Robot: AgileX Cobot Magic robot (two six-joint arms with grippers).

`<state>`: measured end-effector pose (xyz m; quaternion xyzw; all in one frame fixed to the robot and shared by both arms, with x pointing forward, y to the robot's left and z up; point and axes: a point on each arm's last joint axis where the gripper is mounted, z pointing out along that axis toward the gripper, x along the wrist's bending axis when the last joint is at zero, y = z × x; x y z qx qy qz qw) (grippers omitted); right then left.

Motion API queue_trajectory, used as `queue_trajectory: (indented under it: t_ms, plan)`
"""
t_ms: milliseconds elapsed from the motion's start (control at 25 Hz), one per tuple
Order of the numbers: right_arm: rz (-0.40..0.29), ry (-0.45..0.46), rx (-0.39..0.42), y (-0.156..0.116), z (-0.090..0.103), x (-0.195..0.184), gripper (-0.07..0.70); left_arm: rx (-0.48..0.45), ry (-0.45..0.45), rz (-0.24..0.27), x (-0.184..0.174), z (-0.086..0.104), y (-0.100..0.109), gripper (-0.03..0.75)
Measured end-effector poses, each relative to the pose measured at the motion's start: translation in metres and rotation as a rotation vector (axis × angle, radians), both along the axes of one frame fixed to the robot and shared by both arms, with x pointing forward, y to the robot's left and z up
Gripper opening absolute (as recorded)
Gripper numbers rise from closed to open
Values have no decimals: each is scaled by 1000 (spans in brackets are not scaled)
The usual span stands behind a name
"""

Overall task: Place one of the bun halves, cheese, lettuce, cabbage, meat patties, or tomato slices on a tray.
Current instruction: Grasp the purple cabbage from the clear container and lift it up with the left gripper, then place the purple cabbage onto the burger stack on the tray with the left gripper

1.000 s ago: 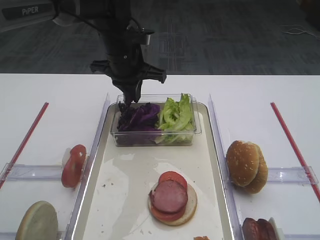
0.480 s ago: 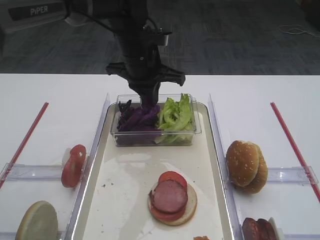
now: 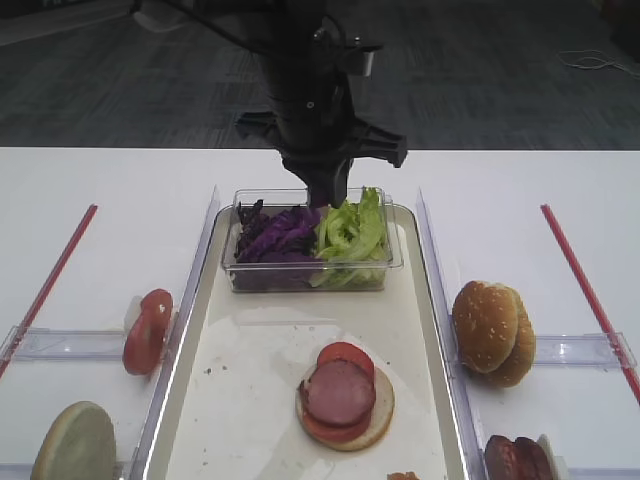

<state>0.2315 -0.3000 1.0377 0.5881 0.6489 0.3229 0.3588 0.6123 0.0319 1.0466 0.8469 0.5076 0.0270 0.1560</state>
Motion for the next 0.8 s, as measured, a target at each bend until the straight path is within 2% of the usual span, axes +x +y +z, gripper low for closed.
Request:
queue_trajectory:
  t_ms: [240,560,800]
  plan:
    - [0,0,0,0,0,0,328,1,2,-38,-23,12,-4,32]
    - [-1,0,2,0,0,0,328,49,74,-66,-55,2,3,32]
    - [-1,0,2,0,0,0,328,68,97,-105,-80,2,3,32]
